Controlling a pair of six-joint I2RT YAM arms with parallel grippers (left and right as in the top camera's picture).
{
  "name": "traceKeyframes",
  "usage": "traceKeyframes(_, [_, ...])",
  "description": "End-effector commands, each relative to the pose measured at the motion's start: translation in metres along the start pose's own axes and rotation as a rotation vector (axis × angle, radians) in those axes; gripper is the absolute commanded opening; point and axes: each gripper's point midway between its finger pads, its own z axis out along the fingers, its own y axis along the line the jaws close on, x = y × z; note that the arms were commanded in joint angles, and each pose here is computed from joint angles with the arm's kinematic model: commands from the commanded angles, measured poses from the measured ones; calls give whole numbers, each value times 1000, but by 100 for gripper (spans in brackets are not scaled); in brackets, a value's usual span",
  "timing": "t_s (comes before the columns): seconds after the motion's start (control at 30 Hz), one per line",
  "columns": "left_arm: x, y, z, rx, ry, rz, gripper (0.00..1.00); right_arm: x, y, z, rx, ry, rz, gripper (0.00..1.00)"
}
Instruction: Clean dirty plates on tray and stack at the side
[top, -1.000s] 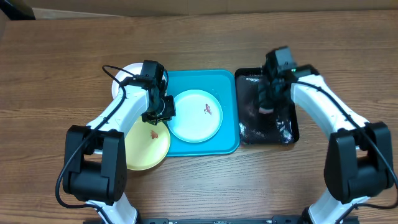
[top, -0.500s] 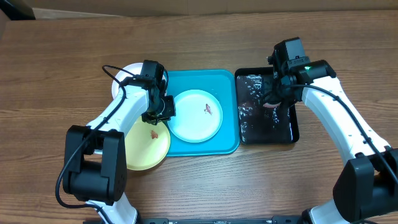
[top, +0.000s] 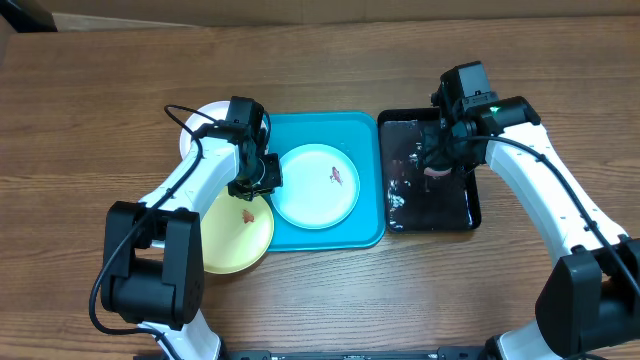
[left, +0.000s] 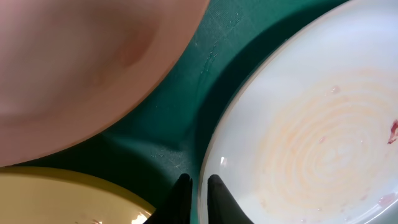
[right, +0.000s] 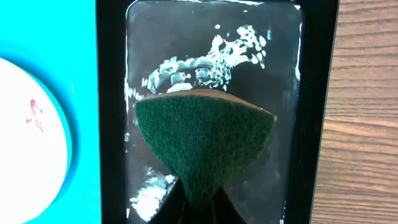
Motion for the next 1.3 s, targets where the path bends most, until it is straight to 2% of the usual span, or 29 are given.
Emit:
traceKeyframes(0.0, [1,-1,4,3,9,-8,17,-13,3,-14,-4,-53,-8,4])
traceKeyframes(0.17, [2,-5,5,2,11,4,25,-11,3,-14,-3,-48,-8,4])
traceKeyframes(0.57, [3,-6,6,-69,-13,46,23,-7,2,-14,0,-32,-8,4])
traceKeyframes(1.0, [9,-5,12,-70,-6,40,22,-7,2,-14,0,-31,-7,4])
traceKeyframes(1.13, [6,-6,12,-68,-16,41,16,-7,2,-14,0,-30,-7,4])
traceKeyframes(1.27, [6,-6,12,-68,-17,41,4,-7,2,-14,0,-29,-7,4])
